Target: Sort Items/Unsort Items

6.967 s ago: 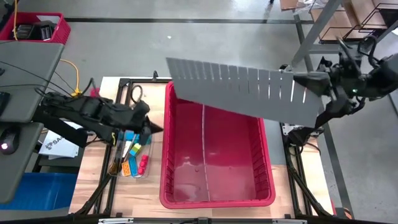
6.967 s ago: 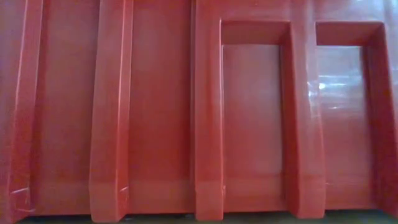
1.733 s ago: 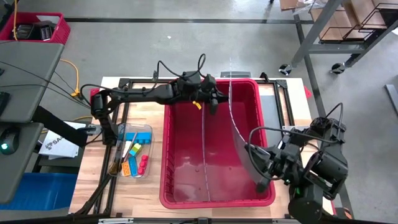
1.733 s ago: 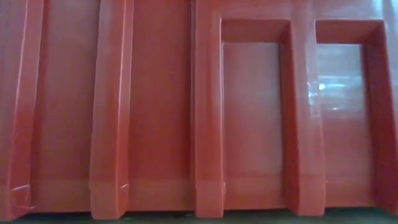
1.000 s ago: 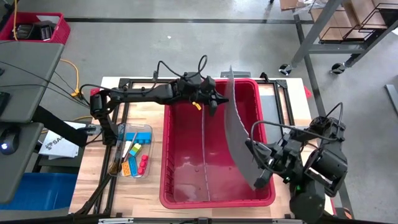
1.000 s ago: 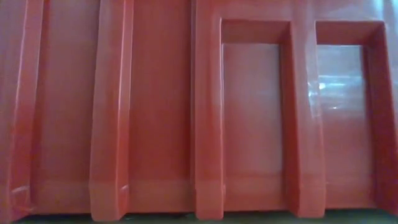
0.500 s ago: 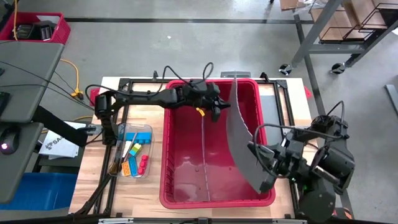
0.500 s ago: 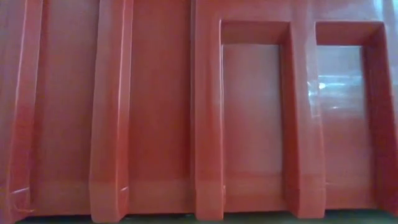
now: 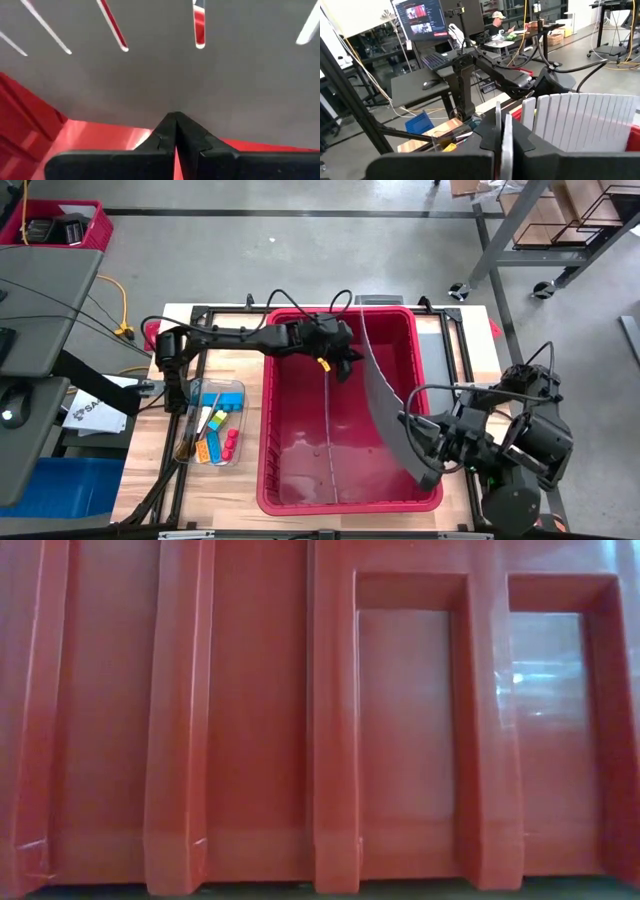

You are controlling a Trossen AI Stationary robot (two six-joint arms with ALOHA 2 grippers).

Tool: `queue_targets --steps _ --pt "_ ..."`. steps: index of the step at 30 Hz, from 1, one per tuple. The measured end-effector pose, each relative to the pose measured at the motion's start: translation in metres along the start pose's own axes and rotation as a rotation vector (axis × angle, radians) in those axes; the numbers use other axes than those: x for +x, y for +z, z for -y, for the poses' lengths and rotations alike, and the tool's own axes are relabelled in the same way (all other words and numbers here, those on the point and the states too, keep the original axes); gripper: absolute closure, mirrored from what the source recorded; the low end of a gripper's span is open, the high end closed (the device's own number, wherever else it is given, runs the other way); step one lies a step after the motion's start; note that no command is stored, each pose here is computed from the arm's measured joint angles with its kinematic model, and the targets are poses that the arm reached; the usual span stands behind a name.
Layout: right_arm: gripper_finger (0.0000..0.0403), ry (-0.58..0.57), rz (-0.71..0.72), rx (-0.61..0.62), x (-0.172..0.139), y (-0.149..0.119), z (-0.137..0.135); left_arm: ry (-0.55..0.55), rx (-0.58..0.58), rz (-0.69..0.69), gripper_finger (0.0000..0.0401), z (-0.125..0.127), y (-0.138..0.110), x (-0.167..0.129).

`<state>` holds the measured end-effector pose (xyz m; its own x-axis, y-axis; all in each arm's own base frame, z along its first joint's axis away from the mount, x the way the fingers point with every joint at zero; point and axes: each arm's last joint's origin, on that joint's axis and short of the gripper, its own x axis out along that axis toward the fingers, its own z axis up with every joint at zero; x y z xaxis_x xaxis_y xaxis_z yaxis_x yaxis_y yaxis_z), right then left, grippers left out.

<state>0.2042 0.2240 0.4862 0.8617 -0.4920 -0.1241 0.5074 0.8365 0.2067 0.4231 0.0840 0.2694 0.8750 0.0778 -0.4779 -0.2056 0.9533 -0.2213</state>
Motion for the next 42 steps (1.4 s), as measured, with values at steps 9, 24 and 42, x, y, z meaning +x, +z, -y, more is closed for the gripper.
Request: queue_targets --steps 9,24,42 --pt "0.0403 0.017 -0.035 0.034 0.0 0.001 0.004 0.003 -0.022 0.024 0.0401 -0.007 -0.007 0.018" --pt "0.0403 -0.017 -0.25 0.136 0.009 -0.016 0.017 -0.021 -0.047 0.021 0.0401 -0.018 -0.007 0.019" --pt "0.0403 -0.063 -0.201 0.222 0.008 -0.048 0.007 0.025 -0.037 0.096 0.0401 -0.045 0.024 -0.007"
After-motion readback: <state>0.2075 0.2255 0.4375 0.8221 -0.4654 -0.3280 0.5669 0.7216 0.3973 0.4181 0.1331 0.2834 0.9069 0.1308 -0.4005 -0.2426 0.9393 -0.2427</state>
